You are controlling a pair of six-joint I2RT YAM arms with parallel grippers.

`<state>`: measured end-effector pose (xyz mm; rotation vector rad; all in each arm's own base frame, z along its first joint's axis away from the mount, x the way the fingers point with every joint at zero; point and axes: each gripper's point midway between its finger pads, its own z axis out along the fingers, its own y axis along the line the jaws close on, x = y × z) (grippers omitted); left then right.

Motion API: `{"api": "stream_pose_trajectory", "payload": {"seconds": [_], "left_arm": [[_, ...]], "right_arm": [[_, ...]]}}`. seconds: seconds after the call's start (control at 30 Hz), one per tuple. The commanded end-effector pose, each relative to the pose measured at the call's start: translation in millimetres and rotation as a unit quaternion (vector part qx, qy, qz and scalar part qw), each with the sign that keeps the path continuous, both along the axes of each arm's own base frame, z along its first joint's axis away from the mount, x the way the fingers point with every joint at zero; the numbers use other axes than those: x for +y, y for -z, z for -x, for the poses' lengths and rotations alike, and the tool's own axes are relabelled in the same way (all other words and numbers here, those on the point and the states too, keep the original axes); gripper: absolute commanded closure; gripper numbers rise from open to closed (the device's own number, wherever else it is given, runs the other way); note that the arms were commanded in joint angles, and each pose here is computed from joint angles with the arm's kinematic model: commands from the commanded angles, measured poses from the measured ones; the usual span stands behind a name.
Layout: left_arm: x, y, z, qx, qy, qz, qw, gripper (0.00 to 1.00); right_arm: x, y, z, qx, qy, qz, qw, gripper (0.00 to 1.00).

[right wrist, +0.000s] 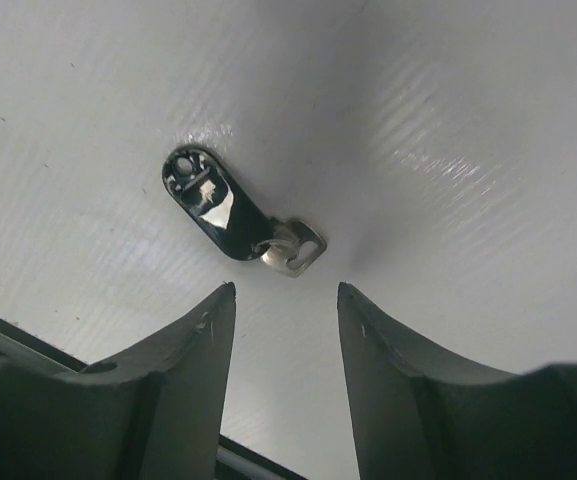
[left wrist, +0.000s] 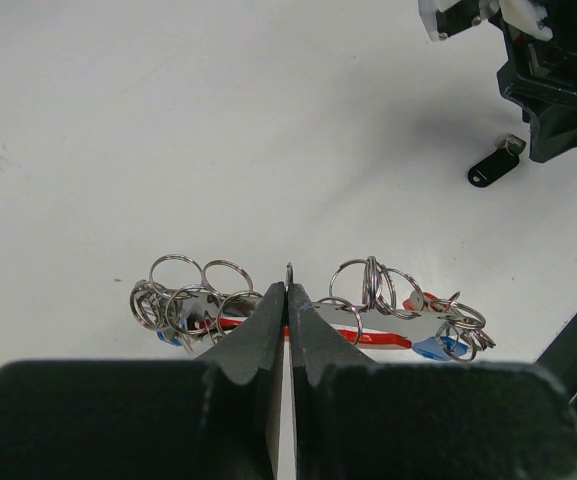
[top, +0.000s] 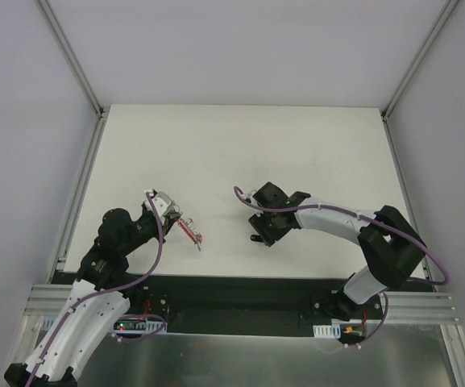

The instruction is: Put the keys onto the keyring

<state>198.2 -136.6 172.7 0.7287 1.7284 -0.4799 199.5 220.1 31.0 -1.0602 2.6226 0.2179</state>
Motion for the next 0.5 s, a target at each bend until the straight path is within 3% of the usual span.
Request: {"api": "stream_pose_trajectory", "payload": {"seconds": [0.0, 0.17, 0.47], "left_arm": [[-4.1, -28.3, -2.5, -0.039, 0.006, 0.025, 0.999, 1.0], [-4.2, -28.7, -1.9, -0.04, 0.007, 0.026, 0.999, 1.0], [-2.8, -31.5, -1.6, -0.047, 0.003, 0.028, 0.998, 1.0]], "right_arm": [[-7.3, 7.8, 19.2, 0.034, 0.035, -0.005, 0.999, 0.52], [10.4, 12.5, 18.7, 0.044, 0.028, -0.02, 0.998, 0.52], [96.1, -2.3, -1.5, 0.062, 0.014, -0.094, 0.994, 0.53]]}}
